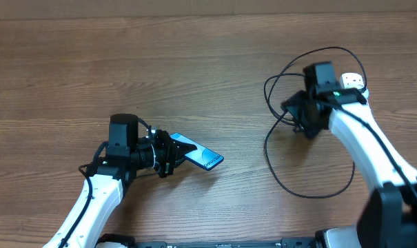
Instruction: Plug charger to phone and switch on socket
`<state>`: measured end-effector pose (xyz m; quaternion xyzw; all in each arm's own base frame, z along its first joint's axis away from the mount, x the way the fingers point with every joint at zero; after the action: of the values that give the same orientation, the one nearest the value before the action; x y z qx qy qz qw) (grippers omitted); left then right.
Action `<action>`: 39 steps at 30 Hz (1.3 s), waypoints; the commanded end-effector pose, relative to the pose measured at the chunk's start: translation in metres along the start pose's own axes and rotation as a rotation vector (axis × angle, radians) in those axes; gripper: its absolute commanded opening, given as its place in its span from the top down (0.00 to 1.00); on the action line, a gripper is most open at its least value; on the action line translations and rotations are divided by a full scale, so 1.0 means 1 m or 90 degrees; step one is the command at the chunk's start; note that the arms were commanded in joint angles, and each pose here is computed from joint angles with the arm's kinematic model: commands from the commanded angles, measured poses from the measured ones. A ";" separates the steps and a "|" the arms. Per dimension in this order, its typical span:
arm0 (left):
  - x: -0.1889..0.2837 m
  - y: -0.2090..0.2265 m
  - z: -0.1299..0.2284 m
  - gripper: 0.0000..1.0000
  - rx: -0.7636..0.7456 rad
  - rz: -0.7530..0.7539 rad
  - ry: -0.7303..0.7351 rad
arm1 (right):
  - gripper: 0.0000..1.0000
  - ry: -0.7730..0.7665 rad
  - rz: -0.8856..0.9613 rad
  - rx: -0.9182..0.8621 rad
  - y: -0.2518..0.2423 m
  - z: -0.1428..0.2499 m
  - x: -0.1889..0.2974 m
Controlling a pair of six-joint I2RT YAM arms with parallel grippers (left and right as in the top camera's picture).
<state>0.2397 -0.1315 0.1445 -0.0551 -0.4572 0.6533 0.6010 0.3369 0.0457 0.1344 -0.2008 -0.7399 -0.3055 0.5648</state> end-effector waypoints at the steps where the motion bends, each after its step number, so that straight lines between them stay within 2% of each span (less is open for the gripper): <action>1: 0.002 -0.004 0.003 0.94 -0.017 0.009 0.009 | 0.35 -0.034 -0.008 0.032 0.016 -0.019 -0.004; 7: 0.002 -0.004 0.003 0.94 -0.018 0.010 0.013 | 0.36 -0.044 -0.015 0.032 0.028 -0.031 -0.041; 13: 0.002 -0.004 0.003 0.94 -0.018 0.010 0.013 | 0.44 -0.046 -0.008 0.031 0.029 -0.034 -0.059; 17: 0.002 -0.004 0.003 0.94 -0.017 0.010 0.010 | 0.45 -0.043 0.005 0.031 0.026 -0.033 -0.062; 25: 0.002 -0.004 0.001 0.93 -0.017 0.009 0.003 | 0.46 -0.106 0.051 0.030 0.018 -0.045 -0.060; 39: 0.002 -0.004 0.001 0.92 -0.018 0.009 0.003 | 0.46 -0.104 0.042 0.030 0.020 -0.045 -0.061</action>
<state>0.2399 -0.1312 0.1441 -0.0537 -0.4585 0.6532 0.6002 0.3912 0.0345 0.0820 -0.2360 -0.7737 -0.2542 0.5302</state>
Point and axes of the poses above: each gripper's point midway between its finger pads, its own x axis back along the fingers, its own y axis along the line the jaws close on, z = x × y, the point moved 5 cm from there along x, back along the fingers, and after that the axes turned 6 degrees about x, right-handed, at the moved point
